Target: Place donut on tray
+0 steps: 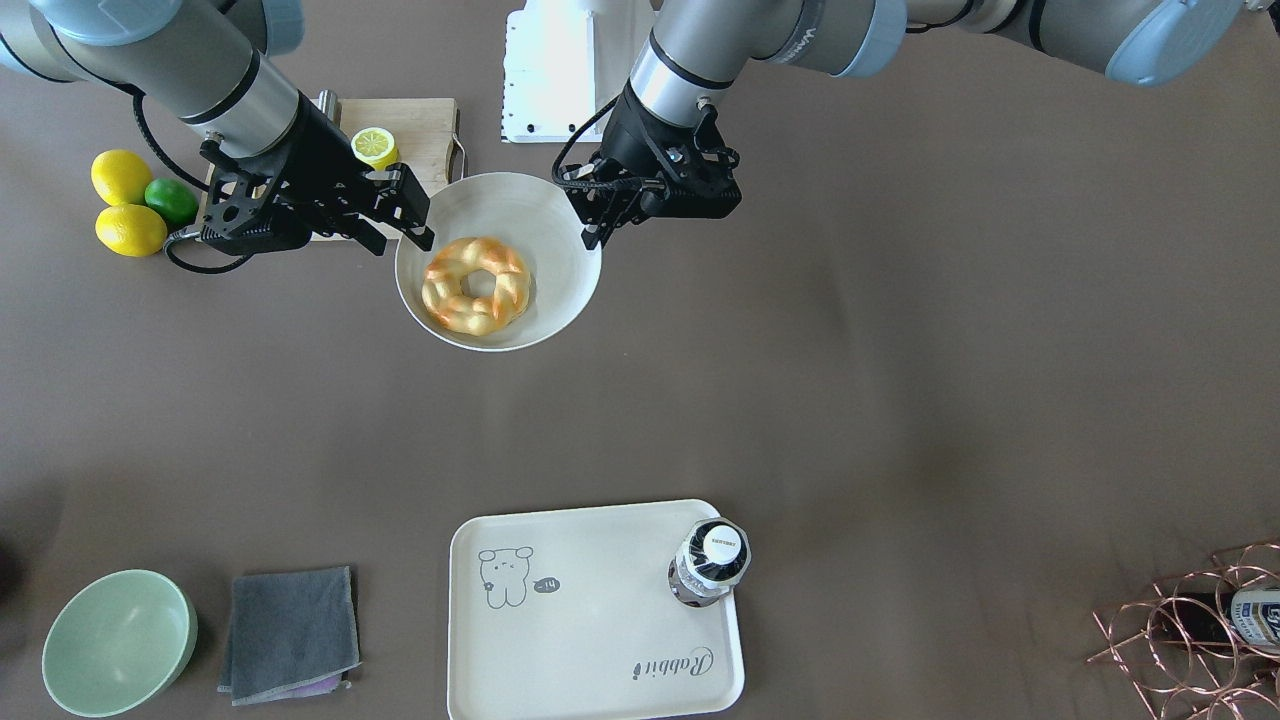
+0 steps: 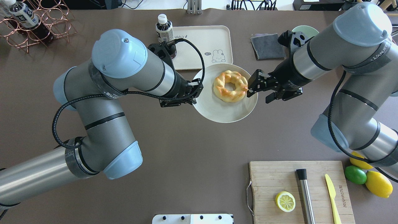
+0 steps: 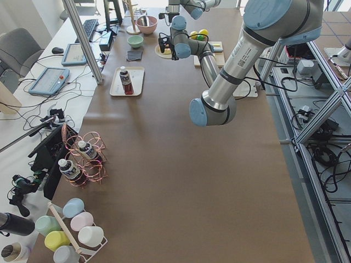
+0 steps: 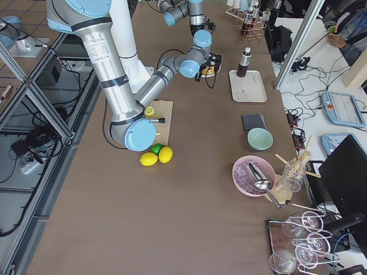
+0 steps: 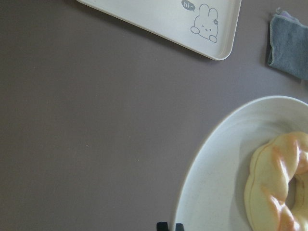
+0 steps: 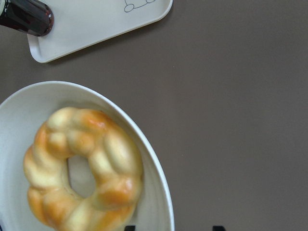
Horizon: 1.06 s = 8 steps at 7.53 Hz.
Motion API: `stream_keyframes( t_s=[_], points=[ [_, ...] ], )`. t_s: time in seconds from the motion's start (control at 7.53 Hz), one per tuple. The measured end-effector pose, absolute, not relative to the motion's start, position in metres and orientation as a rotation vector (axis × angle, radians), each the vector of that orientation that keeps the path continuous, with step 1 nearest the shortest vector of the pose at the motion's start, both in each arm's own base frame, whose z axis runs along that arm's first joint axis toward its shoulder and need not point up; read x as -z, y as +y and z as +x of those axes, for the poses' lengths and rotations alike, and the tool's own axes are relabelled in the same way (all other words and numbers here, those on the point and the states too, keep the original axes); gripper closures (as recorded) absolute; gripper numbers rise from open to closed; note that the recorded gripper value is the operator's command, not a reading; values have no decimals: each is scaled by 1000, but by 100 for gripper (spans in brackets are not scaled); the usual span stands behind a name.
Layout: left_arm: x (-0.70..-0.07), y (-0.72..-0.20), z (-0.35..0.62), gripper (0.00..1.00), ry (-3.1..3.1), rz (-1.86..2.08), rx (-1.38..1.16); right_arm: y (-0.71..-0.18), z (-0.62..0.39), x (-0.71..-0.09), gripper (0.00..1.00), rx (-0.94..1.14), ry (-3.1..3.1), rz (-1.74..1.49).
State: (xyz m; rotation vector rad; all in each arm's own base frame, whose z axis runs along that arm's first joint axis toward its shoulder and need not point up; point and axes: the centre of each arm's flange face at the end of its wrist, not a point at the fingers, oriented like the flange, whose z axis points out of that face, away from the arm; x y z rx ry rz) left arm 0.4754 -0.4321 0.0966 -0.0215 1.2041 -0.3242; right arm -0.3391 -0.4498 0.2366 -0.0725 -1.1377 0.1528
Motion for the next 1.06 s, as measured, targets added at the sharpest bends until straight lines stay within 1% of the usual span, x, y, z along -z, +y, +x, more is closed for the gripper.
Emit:
stream_keyframes(
  t_s=[0.13,0.27,0.53,0.66,0.8,1.06],
  points=[
    [-96,-433,474,100,1206,-20,326,-449,-340,-236,98,-156,-1141,-72],
    [-95,-433,474,100,1206,-20,327,-448,-340,-236,100,-157,-1143,-71],
    [-95,-433,474,100,1207,-20,329,-447,-340,-233,100,-153,-1149,-70],
    [-95,-434,473,26,1207,-20,330,-447,-341,-232,100,-149,-1151,-73],
    [-95,-435,473,3,1206,-19,332,-447,-342,-232,100,-147,-1152,-76],
    [-97,-438,470,2,1201,-16,338,-445,-343,-232,100,-143,-1152,-84]
  ],
)
